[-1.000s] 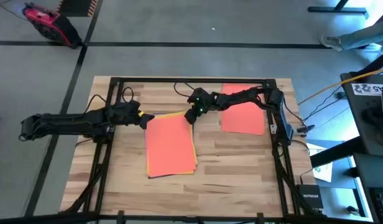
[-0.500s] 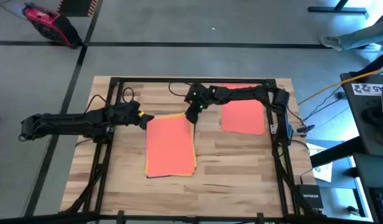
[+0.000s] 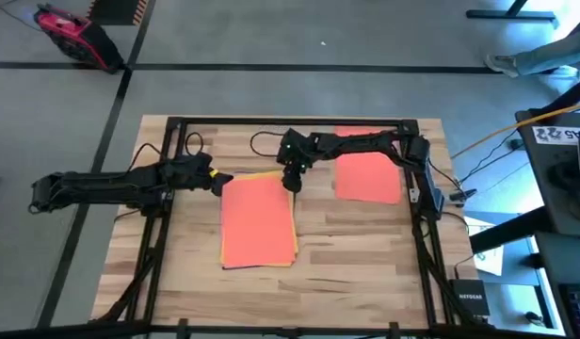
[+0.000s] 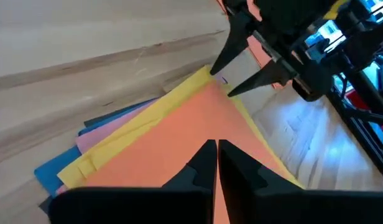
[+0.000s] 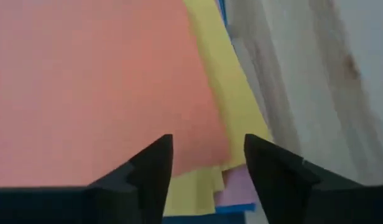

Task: Organize paper
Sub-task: Put all of the orange paper at the top right of the table

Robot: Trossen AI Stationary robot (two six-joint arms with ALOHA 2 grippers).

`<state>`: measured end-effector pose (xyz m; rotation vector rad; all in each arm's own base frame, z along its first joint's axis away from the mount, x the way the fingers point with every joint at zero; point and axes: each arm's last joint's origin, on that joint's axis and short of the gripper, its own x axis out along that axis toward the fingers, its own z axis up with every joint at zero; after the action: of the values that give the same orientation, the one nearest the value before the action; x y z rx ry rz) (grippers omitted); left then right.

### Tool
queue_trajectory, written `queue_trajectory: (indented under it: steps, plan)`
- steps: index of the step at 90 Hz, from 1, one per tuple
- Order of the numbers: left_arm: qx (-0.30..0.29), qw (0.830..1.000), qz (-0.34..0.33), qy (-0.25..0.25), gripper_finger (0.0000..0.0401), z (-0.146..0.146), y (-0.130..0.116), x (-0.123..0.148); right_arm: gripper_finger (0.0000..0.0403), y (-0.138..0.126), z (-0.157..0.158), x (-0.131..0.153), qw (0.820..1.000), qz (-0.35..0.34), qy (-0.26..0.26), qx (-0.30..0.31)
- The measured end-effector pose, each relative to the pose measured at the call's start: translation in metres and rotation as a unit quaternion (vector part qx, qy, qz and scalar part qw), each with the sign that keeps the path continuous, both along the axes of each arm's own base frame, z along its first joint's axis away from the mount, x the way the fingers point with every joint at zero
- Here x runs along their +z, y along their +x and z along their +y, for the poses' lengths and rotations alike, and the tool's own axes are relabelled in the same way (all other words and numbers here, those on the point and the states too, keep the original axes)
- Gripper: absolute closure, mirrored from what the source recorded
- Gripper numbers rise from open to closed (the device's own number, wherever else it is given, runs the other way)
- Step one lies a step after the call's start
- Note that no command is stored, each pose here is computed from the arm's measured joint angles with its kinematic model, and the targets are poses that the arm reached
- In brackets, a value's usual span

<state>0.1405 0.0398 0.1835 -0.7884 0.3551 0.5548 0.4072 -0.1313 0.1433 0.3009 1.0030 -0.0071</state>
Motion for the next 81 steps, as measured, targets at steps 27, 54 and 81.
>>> queue_trajectory:
  steps: [27,54,81]
  plan:
    - [0.003,1.0,0.003,0.001,0.0401,0.0,0.0,0.0,0.021,0.008,0.013,-0.004,0.999,0.001,-0.033,-0.005]
    - [0.004,1.0,0.004,0.0,0.0401,0.0,0.0,-0.001,0.021,0.012,0.016,-0.023,0.999,0.026,-0.019,-0.043]
    - [0.002,1.0,0.008,0.001,0.0401,0.0,-0.001,-0.001,0.0241,0.012,0.016,-0.022,0.998,0.024,-0.017,-0.048]
